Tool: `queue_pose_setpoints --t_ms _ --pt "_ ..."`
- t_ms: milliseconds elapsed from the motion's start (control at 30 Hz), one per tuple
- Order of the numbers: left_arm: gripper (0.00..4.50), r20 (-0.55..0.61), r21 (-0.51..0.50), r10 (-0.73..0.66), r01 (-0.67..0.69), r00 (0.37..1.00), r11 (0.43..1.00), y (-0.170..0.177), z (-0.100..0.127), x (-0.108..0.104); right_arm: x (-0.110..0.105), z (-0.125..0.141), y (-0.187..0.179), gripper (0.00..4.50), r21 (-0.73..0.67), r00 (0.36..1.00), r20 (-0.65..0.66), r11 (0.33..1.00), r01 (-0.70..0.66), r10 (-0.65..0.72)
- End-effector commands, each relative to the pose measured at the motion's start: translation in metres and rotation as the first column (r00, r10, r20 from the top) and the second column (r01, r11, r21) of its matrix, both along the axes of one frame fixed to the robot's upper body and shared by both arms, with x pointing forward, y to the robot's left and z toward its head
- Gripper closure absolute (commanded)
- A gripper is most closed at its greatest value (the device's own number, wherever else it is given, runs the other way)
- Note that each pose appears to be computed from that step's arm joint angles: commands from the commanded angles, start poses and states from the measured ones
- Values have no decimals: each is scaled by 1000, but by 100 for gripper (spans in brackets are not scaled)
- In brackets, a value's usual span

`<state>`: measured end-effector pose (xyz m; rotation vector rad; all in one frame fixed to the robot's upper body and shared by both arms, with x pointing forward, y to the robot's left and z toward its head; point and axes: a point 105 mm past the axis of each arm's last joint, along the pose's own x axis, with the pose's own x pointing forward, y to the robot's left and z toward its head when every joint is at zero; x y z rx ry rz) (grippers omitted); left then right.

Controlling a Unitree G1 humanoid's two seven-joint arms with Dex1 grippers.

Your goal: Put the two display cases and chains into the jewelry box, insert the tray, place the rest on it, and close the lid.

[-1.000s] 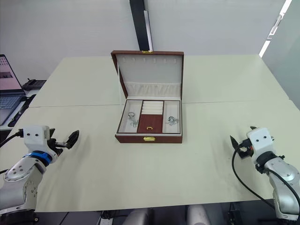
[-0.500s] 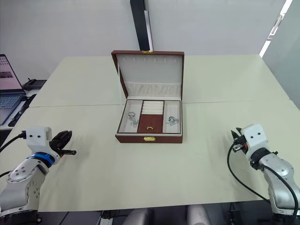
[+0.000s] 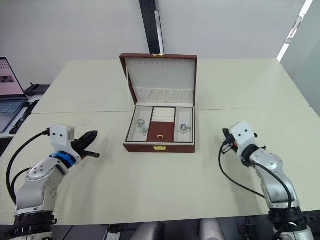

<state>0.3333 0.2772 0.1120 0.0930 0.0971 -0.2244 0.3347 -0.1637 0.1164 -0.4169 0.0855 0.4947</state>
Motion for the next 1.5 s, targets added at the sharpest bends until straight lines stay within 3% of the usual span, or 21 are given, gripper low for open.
queue_pose_setpoints --t_ms 33,367,667,1033,1500 --pt "450 20 10 -46 46 999 999 -12 6 9 7 3 19 448 -15 999 -1 999 -51 51" --pt "450 -55 -7 -189 189 980 982 -45 3 33 33 -2 51 448 4 989 -88 993 -115 115" --pt "450 -122 -77 -326 319 937 945 -75 -1 34 33 0 68 448 76 976 -132 984 -162 171" --pt "450 -133 -80 -432 425 892 902 -97 3 23 10 -3 85 448 107 939 -174 954 -281 296" --pt "450 -160 -70 -555 551 817 832 -114 4 -9 -21 -1 89 448 123 889 -231 918 -377 396"
